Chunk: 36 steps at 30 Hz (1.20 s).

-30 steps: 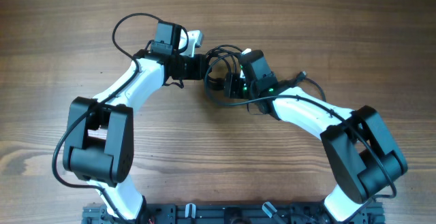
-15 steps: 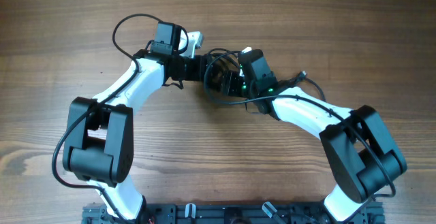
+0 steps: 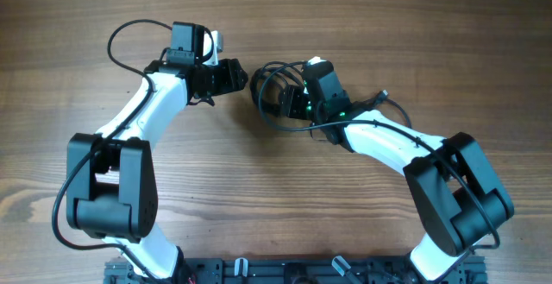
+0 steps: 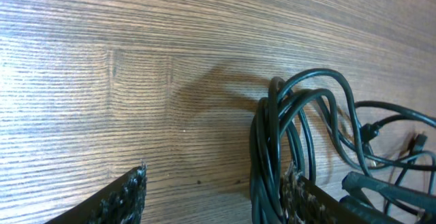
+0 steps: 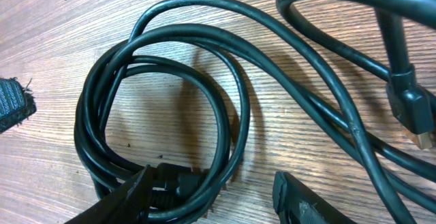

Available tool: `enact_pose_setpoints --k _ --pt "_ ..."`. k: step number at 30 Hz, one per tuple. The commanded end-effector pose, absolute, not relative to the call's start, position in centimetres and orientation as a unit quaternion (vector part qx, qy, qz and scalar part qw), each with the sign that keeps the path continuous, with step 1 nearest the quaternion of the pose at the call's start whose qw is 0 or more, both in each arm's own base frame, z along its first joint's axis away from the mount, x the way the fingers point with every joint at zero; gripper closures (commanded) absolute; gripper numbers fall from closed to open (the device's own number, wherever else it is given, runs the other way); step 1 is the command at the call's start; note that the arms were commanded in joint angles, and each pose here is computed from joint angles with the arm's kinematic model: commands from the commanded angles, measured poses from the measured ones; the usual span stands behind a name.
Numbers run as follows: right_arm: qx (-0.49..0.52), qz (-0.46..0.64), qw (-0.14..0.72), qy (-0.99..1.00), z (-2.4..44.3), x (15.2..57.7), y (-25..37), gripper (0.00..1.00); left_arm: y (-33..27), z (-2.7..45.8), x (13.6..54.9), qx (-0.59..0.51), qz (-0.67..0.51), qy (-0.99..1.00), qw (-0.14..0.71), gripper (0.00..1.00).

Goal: Untangle cables

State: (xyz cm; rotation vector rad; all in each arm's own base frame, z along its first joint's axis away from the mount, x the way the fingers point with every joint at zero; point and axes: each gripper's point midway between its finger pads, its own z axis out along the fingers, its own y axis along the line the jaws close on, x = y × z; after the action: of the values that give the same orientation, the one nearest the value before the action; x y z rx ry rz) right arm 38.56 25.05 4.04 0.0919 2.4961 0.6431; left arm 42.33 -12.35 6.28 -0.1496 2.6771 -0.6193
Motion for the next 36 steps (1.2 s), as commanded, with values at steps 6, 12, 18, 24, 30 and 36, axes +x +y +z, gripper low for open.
enact_pose_setpoints --k 6,12,18,24,30,36 --pt "0.041 0.225 0.276 0.933 2.9 38.7 24.8 0.4 -12.1 4.7 42.5 -0.079 -0.212 0.957 0.18 0.39" --pt "0.041 0.225 0.277 0.933 2.9 38.7 24.7 0.35 -13.1 4.9 42.1 -0.085 -0.242 0.952 0.167 0.42" --pt "0.043 0.222 0.279 0.933 2.9 38.7 24.6 0.34 -14.7 5.6 41.5 -0.071 -0.291 0.942 0.149 0.44" --pt "0.004 0.299 0.252 0.92 4.1 37.7 27.5 0.26 -15.6 5.8 41.2 -0.06 -0.299 0.941 0.144 0.44" --pt "-0.006 0.3 0.253 0.919 4.1 37.7 27.6 0.24 -17.1 5.8 40.7 -0.043 -0.301 0.942 0.14 0.49" --pt "-0.005 0.297 0.256 0.92 4.1 37.8 27.5 0.25 -17.2 5.8 40.9 -0.04 -0.296 0.943 0.148 0.54"
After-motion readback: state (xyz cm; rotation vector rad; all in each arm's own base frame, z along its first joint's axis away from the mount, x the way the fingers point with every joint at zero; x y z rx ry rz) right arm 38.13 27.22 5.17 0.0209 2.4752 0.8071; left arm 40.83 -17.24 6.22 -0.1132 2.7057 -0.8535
